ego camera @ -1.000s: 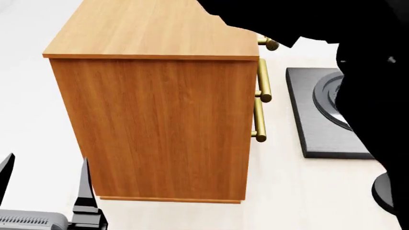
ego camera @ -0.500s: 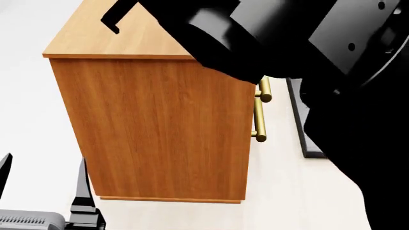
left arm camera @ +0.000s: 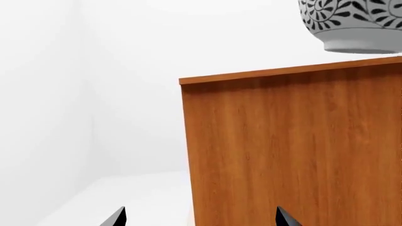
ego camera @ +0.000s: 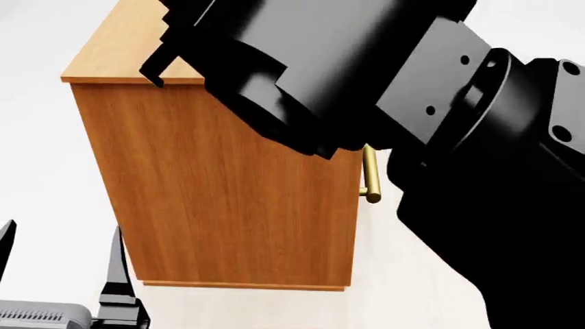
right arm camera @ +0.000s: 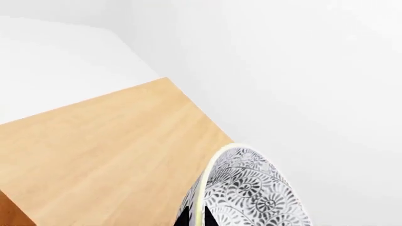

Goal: Put the bowl on the top of the cabinet.

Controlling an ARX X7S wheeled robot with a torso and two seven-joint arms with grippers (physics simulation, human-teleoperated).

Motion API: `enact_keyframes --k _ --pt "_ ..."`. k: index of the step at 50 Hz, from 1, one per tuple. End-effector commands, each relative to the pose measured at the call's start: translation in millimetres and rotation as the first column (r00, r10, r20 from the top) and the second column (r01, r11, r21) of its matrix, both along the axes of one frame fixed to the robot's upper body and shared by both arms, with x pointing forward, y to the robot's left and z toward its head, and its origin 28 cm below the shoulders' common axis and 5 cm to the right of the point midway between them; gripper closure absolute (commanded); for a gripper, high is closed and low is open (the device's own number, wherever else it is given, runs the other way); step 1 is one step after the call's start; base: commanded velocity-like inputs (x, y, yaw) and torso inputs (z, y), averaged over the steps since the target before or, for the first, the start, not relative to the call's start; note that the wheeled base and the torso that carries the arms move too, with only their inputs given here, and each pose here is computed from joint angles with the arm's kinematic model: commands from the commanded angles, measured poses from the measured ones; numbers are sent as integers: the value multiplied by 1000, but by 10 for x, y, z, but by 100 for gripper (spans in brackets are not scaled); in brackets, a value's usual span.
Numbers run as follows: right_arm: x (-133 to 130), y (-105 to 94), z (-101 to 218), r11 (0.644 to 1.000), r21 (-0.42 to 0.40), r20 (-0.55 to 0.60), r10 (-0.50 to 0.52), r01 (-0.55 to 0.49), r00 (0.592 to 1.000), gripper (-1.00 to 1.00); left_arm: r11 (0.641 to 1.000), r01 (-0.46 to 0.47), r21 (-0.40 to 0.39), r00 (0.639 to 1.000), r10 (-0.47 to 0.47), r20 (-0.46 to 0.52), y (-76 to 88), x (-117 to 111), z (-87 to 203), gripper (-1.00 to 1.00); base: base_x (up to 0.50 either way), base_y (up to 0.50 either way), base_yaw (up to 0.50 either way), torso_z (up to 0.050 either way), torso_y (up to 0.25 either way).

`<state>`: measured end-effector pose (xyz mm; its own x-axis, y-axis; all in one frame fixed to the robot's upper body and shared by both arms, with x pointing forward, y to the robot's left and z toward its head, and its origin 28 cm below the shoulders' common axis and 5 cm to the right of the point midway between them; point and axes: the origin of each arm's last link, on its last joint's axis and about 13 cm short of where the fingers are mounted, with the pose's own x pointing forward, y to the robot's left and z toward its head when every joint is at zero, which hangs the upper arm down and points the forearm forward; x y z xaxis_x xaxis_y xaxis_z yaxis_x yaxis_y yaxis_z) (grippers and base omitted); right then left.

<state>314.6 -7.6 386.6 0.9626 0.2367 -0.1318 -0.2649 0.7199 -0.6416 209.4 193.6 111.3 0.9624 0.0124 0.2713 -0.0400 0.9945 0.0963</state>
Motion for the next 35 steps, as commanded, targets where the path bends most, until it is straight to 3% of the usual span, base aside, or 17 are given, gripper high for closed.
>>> enact_keyframes --k 1,35 --pt "33 26 -61 1000 -1 24 -22 22 999 100 1000 2 2 1000 -2 1 -8 -5 4 -100 0 0 0 0 0" --pt "-88 275 -132 998 -31 35 58 -57 998 100 1000 1 -4 1000 -1 -7 8 -1 -22 -100 0 0 0 0 0"
